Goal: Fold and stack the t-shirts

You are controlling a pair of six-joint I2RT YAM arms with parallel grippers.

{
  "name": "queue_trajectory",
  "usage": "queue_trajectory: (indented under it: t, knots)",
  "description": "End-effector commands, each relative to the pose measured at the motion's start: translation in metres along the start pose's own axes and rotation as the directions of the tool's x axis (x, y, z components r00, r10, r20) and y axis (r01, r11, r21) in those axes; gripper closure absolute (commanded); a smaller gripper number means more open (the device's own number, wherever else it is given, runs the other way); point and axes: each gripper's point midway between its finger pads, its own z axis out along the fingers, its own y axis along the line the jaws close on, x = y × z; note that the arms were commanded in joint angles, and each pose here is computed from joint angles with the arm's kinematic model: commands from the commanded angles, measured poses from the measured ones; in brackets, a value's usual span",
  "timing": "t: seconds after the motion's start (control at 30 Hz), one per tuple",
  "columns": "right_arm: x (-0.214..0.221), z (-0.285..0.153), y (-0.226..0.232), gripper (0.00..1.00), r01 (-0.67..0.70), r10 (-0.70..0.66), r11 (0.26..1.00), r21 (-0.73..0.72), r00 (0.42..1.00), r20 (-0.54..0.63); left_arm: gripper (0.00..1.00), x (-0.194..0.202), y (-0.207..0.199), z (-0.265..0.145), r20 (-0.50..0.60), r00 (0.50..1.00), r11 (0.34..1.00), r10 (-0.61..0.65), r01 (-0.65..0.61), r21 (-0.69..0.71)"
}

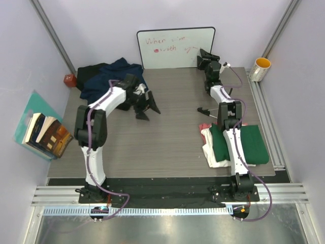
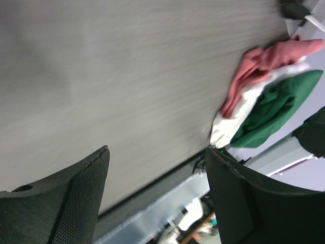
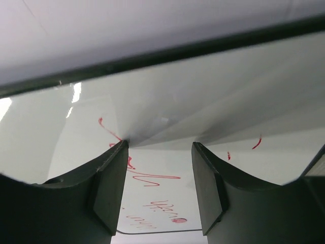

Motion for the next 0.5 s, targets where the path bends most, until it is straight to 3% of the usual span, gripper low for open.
queue_trajectory:
  t: [0.0,0.13,0.17,0.47]
  knots:
    - [-0.003,-0.001,0.076,0.42,0.008,-0.015,0.995,-0.095,0.997,-0.073,0.23,-0.011,-0.085,0.039,-0.017,0.975,0.961,0.223,-0.217,0.174]
    - [0.003,-0.006,0.072,0.42,0.035,-0.042,0.997,-0.068,0.994,-0.102,0.25,-0.020,-0.116,0.094,-0.088,0.962,0.935,0.257,-0.225,0.275]
    - [0.003,-0.006,0.071,0.42,0.039,-0.045,0.997,-0.067,0.994,-0.103,0.25,-0.027,-0.136,0.092,-0.057,0.955,0.911,0.290,-0.257,0.322]
    - [0.000,-0.003,0.063,0.42,-0.014,0.008,0.998,-0.057,0.995,-0.103,0.27,-0.007,-0.173,0.136,-0.071,0.939,0.855,0.335,-0.272,0.442]
